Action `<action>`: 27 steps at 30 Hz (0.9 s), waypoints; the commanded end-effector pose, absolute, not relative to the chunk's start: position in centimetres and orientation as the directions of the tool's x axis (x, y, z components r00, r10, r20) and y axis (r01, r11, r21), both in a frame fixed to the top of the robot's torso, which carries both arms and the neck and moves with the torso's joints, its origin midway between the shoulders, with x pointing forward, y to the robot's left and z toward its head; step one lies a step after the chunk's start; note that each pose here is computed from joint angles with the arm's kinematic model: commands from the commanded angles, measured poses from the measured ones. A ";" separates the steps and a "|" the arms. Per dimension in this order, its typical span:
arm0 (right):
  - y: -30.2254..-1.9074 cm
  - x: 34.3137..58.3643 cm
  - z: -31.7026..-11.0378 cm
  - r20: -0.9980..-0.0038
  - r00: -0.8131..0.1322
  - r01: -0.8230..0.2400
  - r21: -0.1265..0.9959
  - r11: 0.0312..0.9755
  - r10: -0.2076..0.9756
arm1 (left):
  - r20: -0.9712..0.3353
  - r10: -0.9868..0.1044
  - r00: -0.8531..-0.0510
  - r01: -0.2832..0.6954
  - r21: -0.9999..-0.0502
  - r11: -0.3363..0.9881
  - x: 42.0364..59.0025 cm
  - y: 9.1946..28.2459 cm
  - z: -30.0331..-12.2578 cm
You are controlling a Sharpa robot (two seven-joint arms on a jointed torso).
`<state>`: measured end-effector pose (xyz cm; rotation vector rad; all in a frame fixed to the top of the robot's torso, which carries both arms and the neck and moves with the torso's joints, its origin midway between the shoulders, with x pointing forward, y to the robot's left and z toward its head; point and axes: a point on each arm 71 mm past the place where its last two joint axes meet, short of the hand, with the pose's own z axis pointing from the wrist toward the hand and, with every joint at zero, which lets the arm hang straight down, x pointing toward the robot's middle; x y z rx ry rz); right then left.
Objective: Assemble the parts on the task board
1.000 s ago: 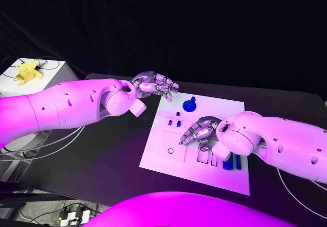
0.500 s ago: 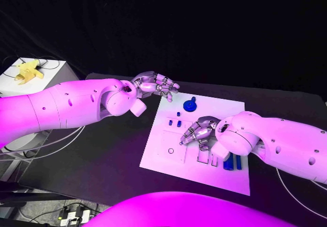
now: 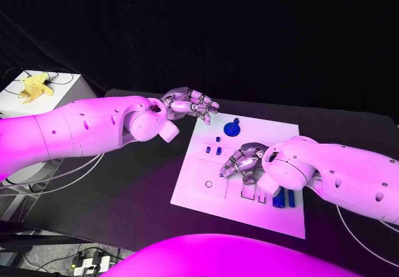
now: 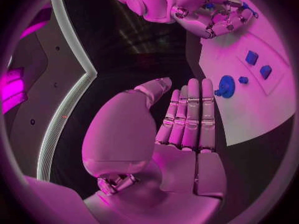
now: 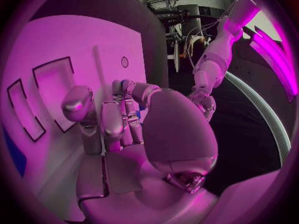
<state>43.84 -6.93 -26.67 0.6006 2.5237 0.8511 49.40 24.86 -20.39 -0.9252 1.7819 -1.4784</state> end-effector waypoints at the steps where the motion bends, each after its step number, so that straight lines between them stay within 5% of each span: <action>1: -6.7 43.7 -26.7 -0.243 -0.834 0.247 0.639 0.728 0.496 | -0.031 -0.824 -0.565 -0.115 -0.987 0.116 49.3 24.6 -20.3; 27: -6.6 43.8 -26.7 -0.268 -0.825 0.229 0.646 0.728 0.497 | -0.034 -0.819 -0.573 -0.118 -0.985 0.124 49.3 24.5 -20.4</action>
